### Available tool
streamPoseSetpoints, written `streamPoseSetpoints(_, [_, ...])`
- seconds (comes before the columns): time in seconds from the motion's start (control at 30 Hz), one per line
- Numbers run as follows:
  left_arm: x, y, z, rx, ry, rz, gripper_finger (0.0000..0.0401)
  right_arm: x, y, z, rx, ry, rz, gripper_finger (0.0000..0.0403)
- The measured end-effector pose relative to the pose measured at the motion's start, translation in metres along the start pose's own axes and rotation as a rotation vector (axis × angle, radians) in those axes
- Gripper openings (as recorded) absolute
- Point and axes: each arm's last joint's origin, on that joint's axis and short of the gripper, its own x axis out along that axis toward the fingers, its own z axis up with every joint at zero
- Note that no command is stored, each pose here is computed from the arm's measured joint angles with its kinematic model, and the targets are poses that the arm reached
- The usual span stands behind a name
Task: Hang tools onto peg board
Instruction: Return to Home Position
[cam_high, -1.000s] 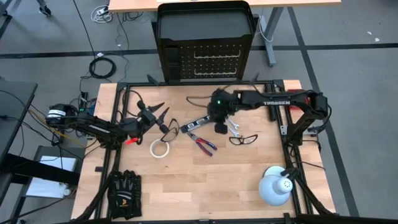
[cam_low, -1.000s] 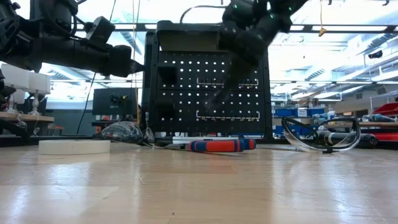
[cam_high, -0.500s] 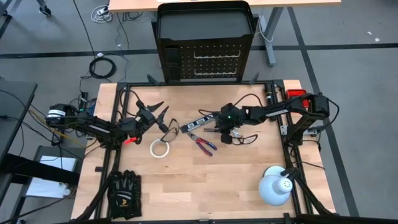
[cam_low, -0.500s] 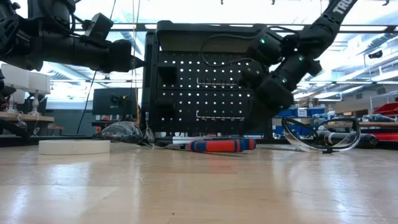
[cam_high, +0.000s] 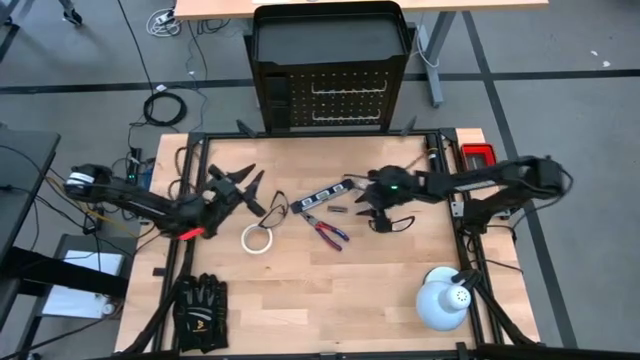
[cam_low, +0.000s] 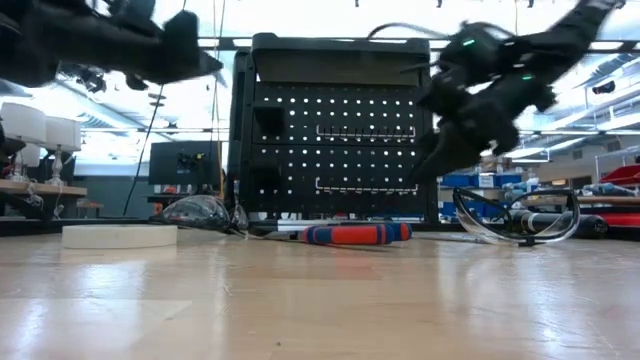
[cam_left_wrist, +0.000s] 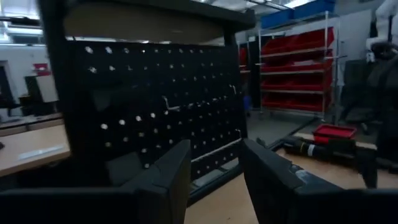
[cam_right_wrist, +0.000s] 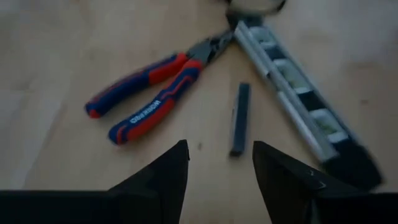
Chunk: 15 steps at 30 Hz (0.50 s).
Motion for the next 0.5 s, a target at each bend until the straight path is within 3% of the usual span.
streamPoseSetpoints(0.2, [-0.036, 0.012, 0.028, -0.025, 0.023, -0.021, 0.0144, -0.041, 0.008, -0.027, 0.030, -0.256, -0.073, 0.0185])
streamPoseSetpoints(0.5, [-0.068, 0.031, 0.041, -0.078, 0.006, -0.326, 0.0134, -0.076, 0.021, -0.051, 0.026, -0.532, -0.099, 0.0183])
